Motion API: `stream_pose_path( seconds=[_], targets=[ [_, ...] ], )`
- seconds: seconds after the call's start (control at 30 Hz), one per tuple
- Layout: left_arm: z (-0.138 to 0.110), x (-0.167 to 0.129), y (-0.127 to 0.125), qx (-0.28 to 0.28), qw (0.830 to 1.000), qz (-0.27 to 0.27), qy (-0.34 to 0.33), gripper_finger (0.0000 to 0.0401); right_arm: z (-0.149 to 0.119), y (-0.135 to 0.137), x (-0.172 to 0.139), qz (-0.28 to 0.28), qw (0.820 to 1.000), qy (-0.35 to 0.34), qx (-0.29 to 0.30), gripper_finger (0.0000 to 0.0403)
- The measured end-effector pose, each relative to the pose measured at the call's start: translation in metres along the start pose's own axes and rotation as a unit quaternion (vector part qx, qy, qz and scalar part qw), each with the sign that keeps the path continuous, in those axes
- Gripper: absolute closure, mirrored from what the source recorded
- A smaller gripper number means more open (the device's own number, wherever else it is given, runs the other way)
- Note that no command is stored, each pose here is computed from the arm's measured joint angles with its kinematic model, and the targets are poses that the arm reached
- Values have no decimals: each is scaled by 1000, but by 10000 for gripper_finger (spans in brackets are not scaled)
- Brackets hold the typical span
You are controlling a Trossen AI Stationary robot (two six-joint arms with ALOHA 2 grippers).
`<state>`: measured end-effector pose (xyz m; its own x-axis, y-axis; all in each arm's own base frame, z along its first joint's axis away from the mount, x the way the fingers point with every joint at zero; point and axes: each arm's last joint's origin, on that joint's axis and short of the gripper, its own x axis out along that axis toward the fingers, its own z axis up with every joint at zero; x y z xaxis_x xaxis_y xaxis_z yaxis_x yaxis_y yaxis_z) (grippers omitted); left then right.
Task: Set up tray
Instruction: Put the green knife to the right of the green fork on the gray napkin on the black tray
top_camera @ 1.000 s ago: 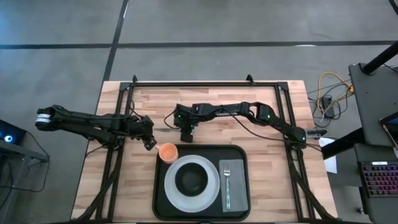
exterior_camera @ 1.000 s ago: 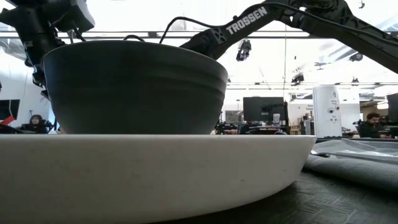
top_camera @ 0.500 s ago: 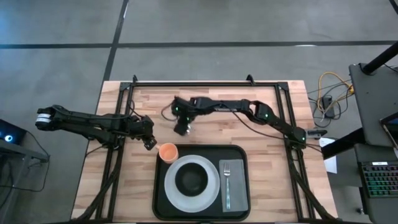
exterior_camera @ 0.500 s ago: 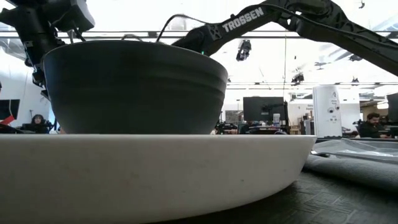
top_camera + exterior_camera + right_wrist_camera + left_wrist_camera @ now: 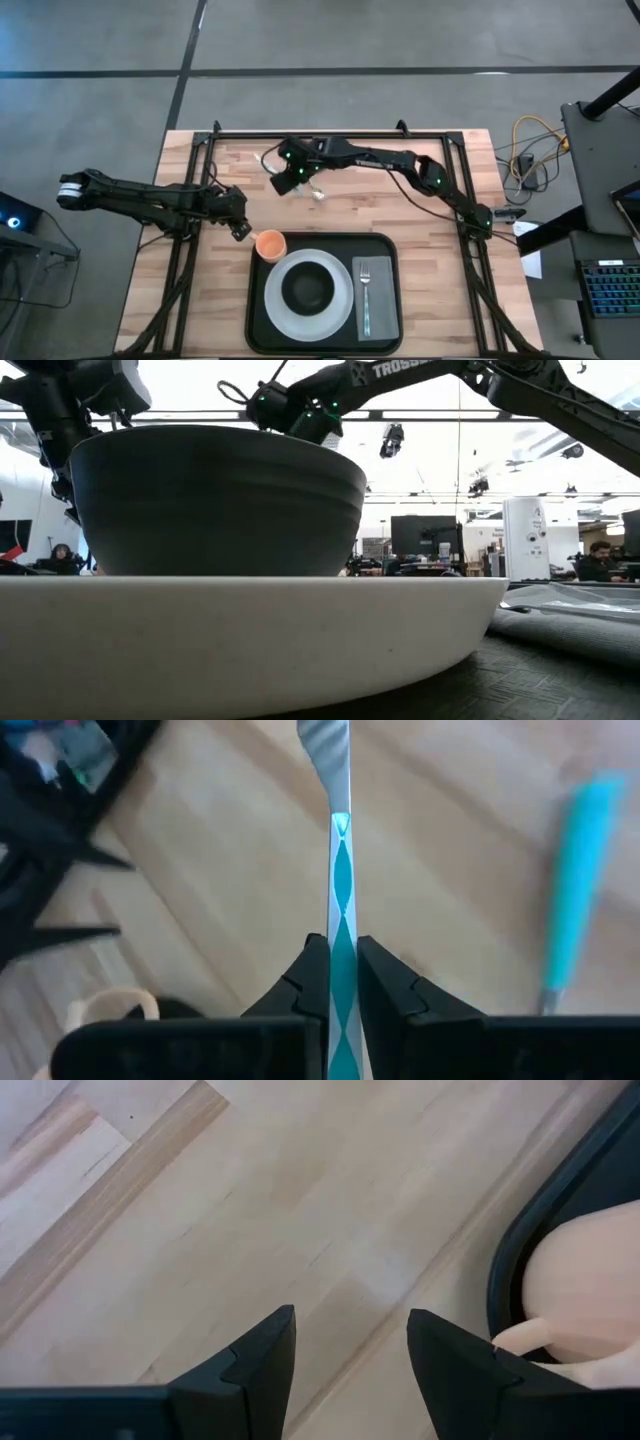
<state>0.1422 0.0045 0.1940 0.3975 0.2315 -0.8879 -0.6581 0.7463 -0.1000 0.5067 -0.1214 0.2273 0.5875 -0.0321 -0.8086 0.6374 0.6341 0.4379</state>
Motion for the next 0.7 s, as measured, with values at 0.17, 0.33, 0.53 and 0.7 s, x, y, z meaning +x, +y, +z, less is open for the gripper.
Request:
stream_pose_path(
  seconds=[0.17, 0.33, 0.53, 0.7],
  targets=[
    [-3, 3, 2, 2, 1000, 5, 6, 228, -14, 13, 1, 3, 1000, 19, 16, 380],
    [-4, 4, 2, 2, 1000, 6, 8, 228, -19, 19, -24, -37, 999, 11, 24, 378],
    [-4, 4, 2, 4, 1000, 5, 5, 228, -45, 20, -67, -177, 984, 10, 29, 376],
    [-3, 5, 1, 1, 1000, -2, -5, 228, -69, 30, -104, -212, 974, -13, 80, 375]
  ],
)
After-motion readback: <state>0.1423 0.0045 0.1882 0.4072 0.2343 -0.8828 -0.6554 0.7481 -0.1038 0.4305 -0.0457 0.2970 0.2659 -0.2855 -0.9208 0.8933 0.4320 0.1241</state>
